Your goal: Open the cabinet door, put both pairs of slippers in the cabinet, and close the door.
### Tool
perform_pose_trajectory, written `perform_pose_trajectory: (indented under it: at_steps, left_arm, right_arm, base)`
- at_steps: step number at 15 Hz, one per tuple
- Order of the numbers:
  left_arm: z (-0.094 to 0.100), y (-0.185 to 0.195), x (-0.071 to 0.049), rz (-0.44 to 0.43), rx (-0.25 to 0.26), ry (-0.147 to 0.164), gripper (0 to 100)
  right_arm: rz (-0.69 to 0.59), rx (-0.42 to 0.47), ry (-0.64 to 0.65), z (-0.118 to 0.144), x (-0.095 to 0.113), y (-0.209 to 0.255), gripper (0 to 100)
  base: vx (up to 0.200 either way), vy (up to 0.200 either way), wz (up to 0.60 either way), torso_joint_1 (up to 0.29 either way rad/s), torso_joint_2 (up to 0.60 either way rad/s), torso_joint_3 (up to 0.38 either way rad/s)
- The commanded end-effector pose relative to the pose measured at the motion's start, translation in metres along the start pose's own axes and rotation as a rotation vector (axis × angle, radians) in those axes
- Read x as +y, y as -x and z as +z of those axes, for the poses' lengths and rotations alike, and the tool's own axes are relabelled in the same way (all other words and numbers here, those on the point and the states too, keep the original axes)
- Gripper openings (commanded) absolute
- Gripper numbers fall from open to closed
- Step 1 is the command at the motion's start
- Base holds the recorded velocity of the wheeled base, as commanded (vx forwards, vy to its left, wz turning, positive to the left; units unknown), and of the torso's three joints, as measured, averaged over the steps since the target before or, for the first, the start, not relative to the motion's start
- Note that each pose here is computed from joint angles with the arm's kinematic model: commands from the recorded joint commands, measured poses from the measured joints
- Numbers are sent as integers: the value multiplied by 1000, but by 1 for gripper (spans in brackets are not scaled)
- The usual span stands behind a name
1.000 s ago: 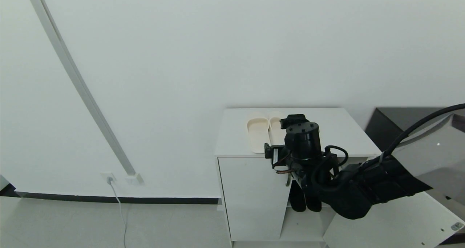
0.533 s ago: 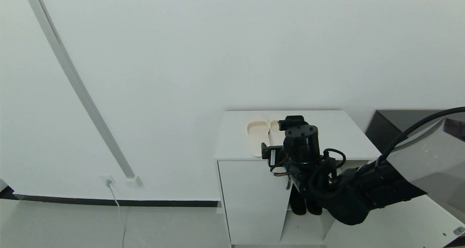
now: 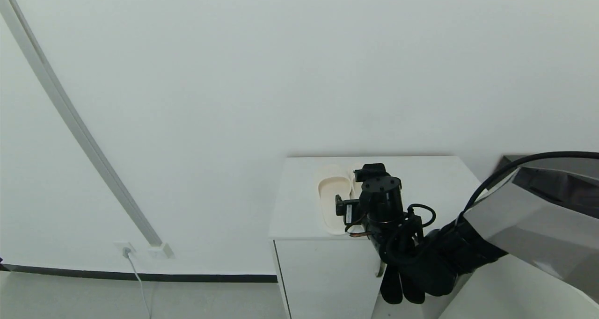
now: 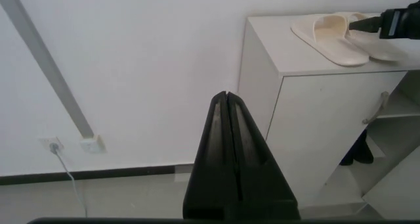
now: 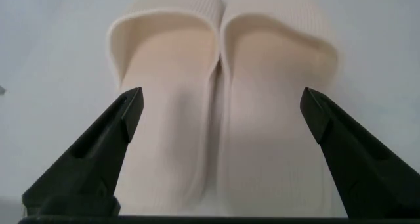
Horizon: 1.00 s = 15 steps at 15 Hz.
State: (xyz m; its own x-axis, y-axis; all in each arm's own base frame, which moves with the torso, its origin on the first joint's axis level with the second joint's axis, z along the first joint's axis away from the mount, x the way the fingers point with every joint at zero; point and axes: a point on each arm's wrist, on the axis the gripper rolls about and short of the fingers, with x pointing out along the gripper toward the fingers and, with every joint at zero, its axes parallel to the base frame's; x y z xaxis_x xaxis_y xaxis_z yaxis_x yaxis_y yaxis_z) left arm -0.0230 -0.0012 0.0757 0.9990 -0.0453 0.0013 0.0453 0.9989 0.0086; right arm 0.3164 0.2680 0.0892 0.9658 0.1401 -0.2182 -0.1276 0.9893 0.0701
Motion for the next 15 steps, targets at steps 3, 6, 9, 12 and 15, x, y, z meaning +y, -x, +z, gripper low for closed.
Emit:
perform_pose_trajectory:
  at_steps: [3,6,9,12,15]
  left_arm:
    - [0,0,0,1,1,-1,0]
    - [0,0,0,1,1,-1,0]
    - [0,0,0,-1,1,-2,0]
    - [0,0,0,1,1,-2,0]
    - [0,0,0,1,1,-2,0]
  right_arm:
    - [8,-14,-2,-5,1,-29,100]
    - [-18,-38,13,-3,-3,-50,100]
    - [-11,-20,33,-5,-6,-63,100]
    - [-8,-20,31,1,-3,-71,100]
    - [-11,-12,35,-2,-1,-78,100]
  base:
    - [0,0,0,0,0,0]
    - [0,0,0,0,0,0]
    - [0,0,0,0,0,0]
    - [0,0,0,0,0,0]
    - [0,0,0,0,0,0]
